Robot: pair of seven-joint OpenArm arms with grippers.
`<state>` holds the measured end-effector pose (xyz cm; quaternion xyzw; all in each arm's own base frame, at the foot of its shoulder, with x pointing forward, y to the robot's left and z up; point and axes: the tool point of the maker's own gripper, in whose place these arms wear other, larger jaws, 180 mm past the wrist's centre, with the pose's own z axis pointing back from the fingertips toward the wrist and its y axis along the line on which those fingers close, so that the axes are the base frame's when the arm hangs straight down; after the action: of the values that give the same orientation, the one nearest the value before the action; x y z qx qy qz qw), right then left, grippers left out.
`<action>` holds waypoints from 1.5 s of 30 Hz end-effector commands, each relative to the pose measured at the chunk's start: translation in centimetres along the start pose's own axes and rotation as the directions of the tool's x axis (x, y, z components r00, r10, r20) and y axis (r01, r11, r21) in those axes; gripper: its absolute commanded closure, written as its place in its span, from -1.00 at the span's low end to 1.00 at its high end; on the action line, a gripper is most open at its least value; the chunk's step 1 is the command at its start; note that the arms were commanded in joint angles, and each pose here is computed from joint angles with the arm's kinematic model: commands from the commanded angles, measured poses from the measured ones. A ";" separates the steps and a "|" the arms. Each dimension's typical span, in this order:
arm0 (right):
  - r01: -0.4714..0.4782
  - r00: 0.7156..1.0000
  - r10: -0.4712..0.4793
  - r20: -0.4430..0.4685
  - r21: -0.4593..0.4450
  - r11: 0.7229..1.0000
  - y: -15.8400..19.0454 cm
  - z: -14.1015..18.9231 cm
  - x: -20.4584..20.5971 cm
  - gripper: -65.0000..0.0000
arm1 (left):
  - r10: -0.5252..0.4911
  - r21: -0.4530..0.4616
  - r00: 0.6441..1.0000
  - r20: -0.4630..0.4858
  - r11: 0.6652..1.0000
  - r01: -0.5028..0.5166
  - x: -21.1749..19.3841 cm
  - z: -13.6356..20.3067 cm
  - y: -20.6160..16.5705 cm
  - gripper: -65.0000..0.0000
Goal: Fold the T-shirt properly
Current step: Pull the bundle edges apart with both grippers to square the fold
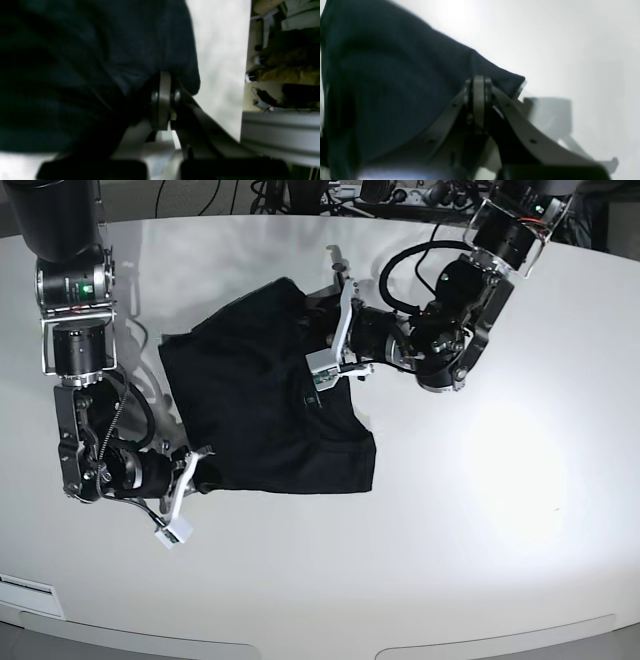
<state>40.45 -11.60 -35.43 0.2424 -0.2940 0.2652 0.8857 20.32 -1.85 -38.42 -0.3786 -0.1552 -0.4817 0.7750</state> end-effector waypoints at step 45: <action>-0.128 0.982 0.142 0.125 -0.111 0.986 5.4 4.2 -6.8 1.00 | -0.017 0.641 0.988 -0.155 0.759 0.114 -4.2 14.0 13.9 1.00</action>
<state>29.85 -12.34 -37.10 0.1903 -0.3530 0.2888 0.8694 31.88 13.19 -37.46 -0.0773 -0.2891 -0.4461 0.8435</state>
